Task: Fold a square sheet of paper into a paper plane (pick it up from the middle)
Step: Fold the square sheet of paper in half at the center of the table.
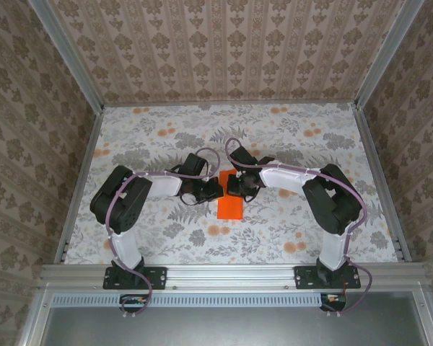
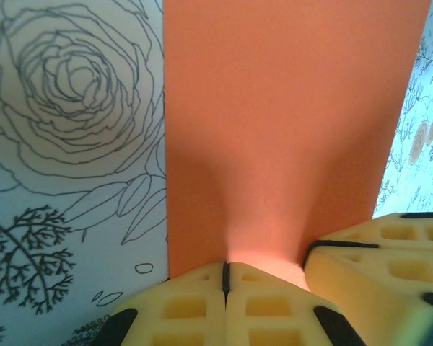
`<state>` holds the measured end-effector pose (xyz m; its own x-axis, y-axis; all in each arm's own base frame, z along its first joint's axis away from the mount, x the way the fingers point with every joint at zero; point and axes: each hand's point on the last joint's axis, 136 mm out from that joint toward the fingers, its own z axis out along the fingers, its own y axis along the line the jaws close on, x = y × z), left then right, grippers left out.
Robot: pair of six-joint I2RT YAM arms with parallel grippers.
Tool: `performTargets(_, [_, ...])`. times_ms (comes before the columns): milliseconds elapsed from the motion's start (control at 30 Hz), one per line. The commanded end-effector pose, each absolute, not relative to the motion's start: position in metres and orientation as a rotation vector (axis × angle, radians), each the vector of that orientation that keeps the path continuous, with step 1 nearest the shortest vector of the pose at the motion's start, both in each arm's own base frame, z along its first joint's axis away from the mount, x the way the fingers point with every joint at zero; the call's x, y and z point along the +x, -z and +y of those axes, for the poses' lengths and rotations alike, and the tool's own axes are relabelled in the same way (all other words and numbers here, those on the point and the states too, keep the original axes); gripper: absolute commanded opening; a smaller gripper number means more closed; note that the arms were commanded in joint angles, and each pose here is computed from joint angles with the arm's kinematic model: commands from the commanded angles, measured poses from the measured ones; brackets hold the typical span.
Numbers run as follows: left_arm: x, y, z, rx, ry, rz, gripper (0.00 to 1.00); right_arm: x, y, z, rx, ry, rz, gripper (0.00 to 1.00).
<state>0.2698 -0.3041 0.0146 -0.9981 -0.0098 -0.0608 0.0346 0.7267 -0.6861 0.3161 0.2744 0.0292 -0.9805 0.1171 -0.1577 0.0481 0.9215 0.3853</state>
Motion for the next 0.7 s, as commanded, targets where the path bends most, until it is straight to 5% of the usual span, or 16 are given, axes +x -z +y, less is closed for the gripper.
performTargets(0, [0.212,0.066,-0.243,-0.140,0.686,3.218,0.00,0.314,-0.023,0.283,0.115,-0.610,2.928,0.05])
performTargets(667, [0.193,0.084,-0.217,-0.230,0.515,3.310,0.00,0.289,0.017,0.230,0.129,-0.570,2.988,0.04])
